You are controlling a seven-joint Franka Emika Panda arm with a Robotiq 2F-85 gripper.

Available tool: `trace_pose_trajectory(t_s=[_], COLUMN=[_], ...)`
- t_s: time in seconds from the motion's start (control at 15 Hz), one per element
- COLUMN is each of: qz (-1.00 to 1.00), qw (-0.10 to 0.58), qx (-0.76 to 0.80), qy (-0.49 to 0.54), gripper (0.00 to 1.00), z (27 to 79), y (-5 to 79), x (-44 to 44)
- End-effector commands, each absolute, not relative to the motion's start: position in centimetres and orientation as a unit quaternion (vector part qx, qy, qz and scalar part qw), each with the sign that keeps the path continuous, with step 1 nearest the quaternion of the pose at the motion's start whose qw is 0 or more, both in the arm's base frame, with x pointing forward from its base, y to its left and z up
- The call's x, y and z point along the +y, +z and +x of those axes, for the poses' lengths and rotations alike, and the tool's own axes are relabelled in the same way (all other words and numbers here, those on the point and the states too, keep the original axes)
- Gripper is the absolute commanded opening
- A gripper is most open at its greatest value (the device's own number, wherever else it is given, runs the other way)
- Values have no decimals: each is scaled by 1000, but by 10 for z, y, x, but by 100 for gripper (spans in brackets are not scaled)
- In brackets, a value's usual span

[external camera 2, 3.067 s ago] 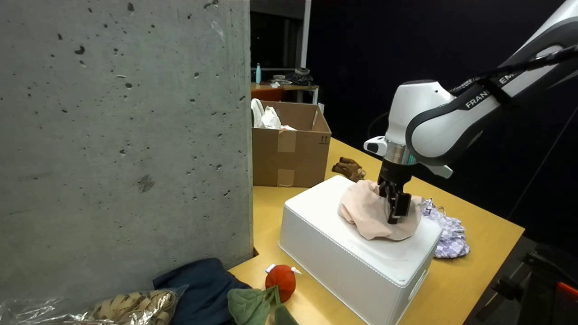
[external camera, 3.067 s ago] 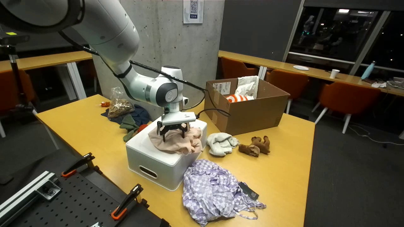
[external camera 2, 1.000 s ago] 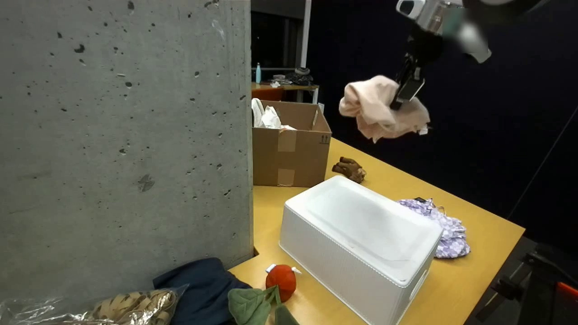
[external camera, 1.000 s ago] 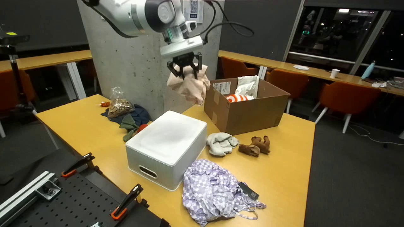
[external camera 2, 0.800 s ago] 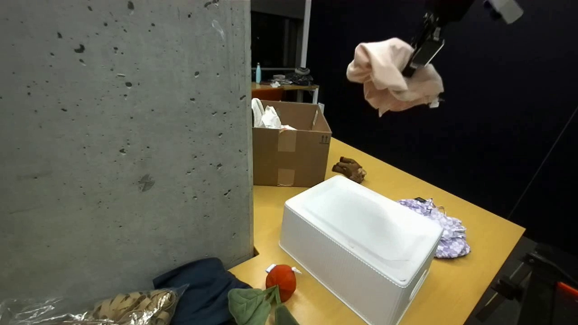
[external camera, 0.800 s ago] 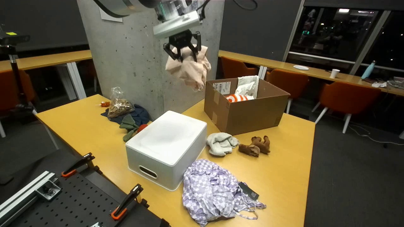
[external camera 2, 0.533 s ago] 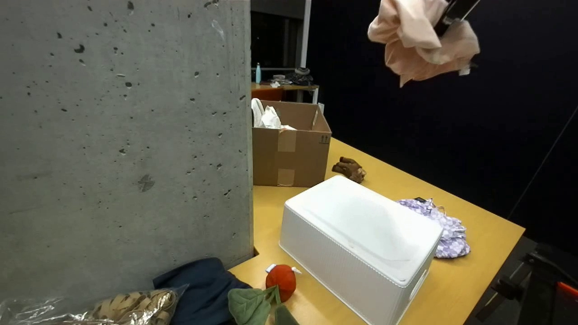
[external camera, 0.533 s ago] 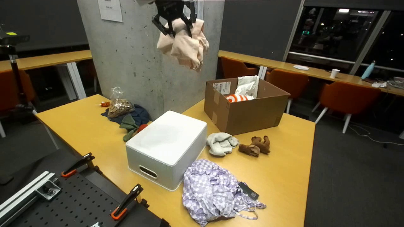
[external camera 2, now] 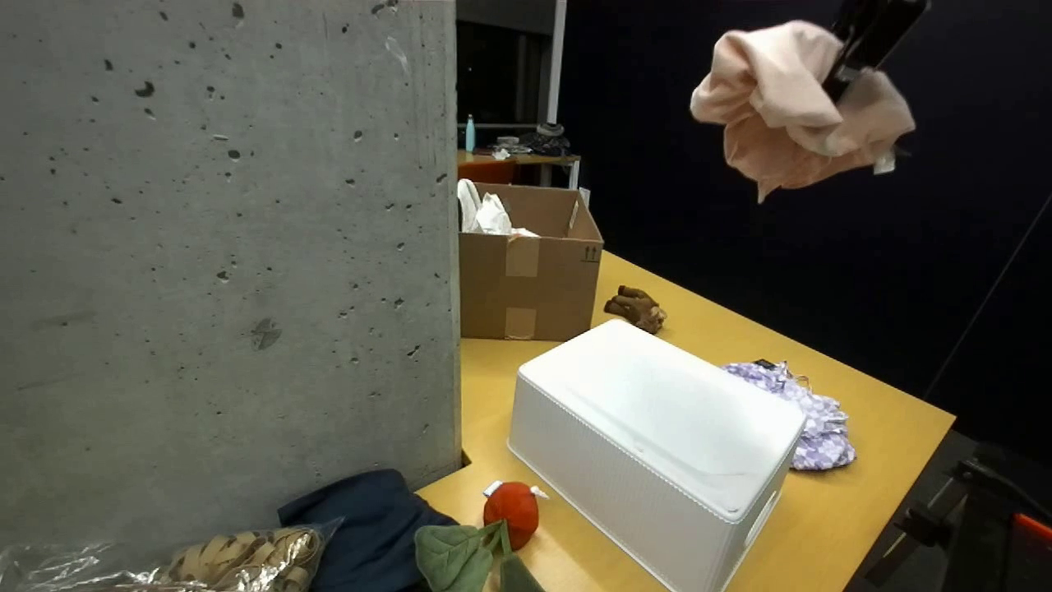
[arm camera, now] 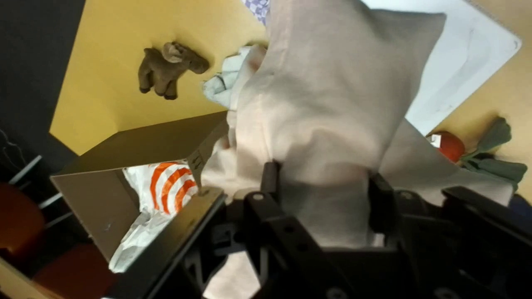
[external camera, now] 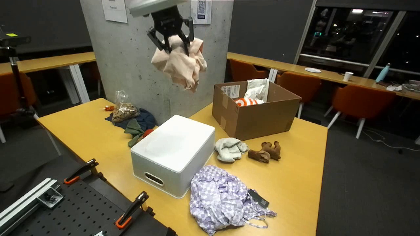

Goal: Pick up the peach shirt and cover the yellow container on the upside down white basket, pick up the peach shirt with the yellow container twice, pick up the peach shirt and put it on the table

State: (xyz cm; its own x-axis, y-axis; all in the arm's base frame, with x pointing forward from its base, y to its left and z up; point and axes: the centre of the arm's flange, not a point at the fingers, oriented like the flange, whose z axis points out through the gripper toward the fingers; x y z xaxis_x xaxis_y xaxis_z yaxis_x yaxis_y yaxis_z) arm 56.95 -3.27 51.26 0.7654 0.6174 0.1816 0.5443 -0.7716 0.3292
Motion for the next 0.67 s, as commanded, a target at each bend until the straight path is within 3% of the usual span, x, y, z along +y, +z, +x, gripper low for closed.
trace_pose_trajectory(t_s=[0.0,0.6], qz=[926,923], qw=[96,47], qx=[342,379], qy=[125,39], gripper=[24,24], z=[605,641], y=[427,243], x=[-19,25])
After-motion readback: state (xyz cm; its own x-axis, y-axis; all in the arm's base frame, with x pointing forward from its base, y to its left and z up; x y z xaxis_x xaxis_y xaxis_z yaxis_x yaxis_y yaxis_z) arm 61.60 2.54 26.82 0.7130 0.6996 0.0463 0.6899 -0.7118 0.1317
